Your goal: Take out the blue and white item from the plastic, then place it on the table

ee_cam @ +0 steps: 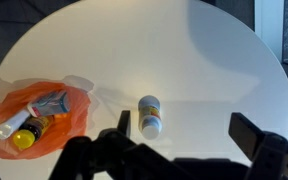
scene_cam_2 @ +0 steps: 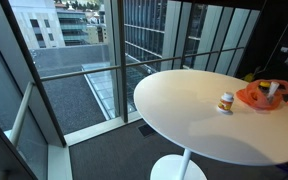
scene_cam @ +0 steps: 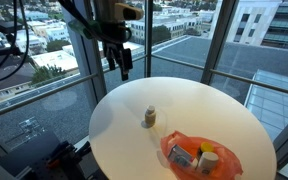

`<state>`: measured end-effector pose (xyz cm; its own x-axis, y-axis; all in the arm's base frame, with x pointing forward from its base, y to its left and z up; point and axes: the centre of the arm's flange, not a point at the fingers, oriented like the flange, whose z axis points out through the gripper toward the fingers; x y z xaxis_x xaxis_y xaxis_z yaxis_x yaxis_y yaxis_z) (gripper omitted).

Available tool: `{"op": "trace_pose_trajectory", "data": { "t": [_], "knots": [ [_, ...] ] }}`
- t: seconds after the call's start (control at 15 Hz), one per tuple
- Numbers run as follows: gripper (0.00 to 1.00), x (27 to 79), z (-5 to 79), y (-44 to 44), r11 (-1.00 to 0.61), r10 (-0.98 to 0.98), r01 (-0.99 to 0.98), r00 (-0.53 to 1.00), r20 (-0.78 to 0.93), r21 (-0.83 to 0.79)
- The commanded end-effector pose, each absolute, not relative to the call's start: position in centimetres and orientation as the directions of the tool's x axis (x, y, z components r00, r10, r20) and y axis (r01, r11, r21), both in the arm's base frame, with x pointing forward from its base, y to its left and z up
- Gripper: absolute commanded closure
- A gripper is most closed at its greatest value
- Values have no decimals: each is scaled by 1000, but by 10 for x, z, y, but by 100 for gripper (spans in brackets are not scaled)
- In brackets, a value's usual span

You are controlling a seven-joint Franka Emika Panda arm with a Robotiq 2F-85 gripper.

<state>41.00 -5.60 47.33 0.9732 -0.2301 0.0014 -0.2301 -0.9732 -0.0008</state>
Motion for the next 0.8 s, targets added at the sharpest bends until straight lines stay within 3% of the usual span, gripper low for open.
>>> {"op": "trace_pose_trajectory", "data": {
  "t": [0.0,0.53,0.73],
  "knots": [
    [0,438,472,-91,-926,-376,-376,927,3,-23],
    [0,437,448,-178,-709,-704,-703,710,-17,-45],
    [0,427,441,-177,-736,-677,-677,736,-20,-27]
  ]
}}
